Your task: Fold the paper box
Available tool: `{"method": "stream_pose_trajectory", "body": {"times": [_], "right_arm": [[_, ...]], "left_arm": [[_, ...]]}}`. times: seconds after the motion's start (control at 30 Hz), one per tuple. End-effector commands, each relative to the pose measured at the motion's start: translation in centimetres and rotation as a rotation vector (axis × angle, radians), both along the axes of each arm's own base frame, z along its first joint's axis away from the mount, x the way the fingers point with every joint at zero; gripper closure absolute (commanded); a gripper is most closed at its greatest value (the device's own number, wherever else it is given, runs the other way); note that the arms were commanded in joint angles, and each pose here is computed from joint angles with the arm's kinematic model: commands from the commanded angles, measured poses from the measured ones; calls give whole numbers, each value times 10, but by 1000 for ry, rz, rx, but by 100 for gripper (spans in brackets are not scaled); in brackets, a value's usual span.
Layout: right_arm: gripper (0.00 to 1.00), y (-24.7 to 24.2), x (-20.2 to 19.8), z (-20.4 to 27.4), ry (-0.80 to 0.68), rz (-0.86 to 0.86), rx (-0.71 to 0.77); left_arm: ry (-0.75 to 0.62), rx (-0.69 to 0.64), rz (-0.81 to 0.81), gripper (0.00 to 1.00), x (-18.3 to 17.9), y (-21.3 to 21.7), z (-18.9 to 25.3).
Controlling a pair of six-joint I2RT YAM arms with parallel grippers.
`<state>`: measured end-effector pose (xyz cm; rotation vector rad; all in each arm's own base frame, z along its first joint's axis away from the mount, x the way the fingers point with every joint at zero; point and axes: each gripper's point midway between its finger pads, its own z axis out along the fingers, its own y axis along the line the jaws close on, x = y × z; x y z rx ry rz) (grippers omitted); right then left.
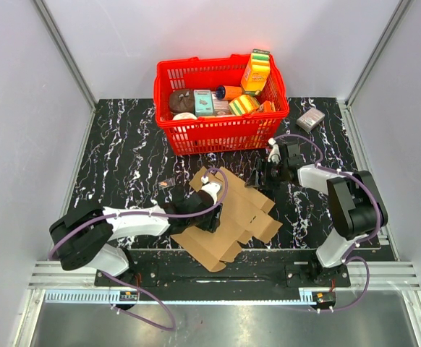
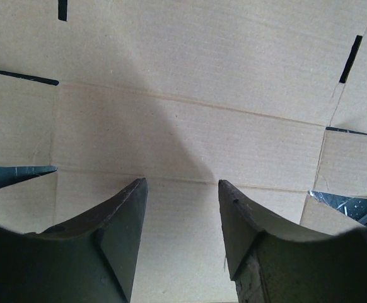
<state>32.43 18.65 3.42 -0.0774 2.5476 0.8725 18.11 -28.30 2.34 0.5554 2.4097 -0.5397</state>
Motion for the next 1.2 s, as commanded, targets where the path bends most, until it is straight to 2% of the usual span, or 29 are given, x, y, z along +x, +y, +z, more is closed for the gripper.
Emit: {"method": "stream_pose_trajectory", "body": {"times": [0.0,0.17,0.4,0.53,1.17], "right_arm": [[30,12,0,9,-17,75,53],[38,20,-3,13,-12,121,101],[55,25,-9,16,-9,161,135],[61,26,-13,17,-5,174,146],[60,46,-12,21,-26,232,188]], "left_arm": [[-20,-9,14,47,6,-6,6],[-21,-4,8,47,5,-5,5],[-26,-2,6,47,6,-5,5],[-25,-3,7,48,5,-4,5],[-38,-45,-6,48,3,-7,11]]}}
